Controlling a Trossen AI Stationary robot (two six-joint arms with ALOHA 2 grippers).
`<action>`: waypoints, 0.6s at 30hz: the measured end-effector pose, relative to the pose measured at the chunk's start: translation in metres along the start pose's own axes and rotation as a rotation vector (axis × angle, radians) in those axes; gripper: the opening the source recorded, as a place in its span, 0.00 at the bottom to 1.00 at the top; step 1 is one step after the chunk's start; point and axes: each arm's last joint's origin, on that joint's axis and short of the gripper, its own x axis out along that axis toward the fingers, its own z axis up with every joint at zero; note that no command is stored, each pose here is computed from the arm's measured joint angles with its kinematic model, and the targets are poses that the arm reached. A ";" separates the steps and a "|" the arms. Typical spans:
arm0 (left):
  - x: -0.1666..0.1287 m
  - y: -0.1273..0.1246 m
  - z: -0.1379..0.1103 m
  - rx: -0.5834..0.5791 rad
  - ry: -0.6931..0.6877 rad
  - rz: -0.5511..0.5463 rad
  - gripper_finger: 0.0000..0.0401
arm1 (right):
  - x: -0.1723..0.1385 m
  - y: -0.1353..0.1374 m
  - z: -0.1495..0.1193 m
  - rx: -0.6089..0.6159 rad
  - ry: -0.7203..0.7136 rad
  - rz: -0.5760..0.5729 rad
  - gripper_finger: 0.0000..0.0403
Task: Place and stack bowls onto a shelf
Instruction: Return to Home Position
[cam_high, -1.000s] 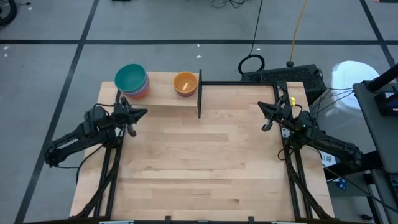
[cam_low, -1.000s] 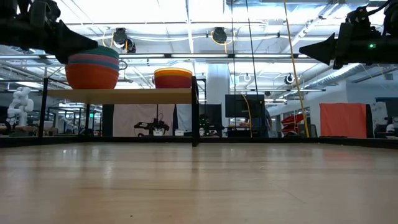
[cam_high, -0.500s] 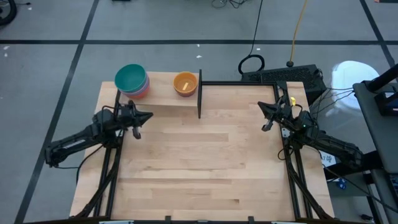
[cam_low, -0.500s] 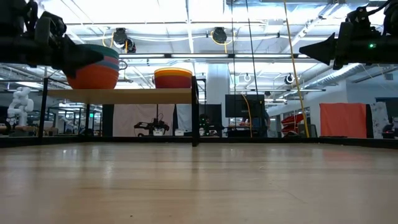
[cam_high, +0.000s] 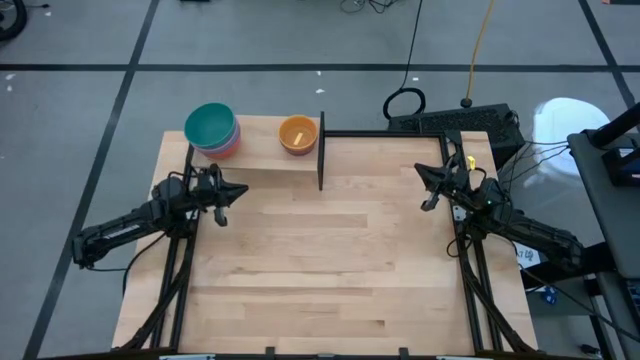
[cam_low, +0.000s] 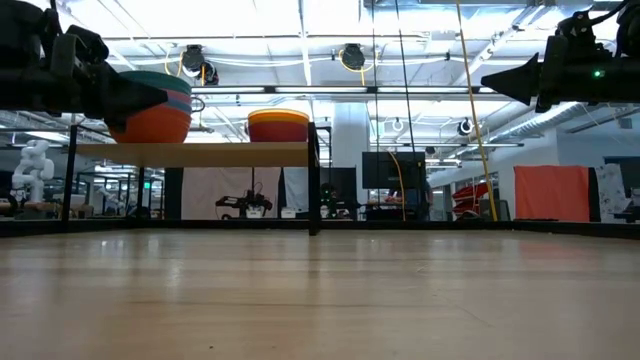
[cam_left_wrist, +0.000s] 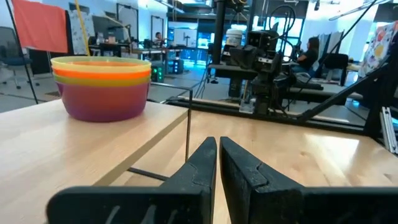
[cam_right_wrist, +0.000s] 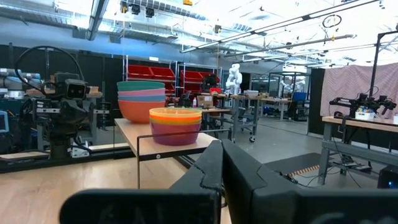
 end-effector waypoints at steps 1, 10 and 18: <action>0.000 0.000 0.000 0.000 0.001 0.000 0.06 | 0.000 0.000 0.000 0.000 0.000 0.000 0.00; 0.000 0.000 -0.001 -0.014 0.012 -0.002 0.06 | 0.000 0.000 -0.001 0.013 0.010 0.003 0.00; -0.001 -0.006 0.001 -0.002 0.006 -0.200 0.06 | -0.001 0.005 -0.007 0.030 0.066 0.142 0.00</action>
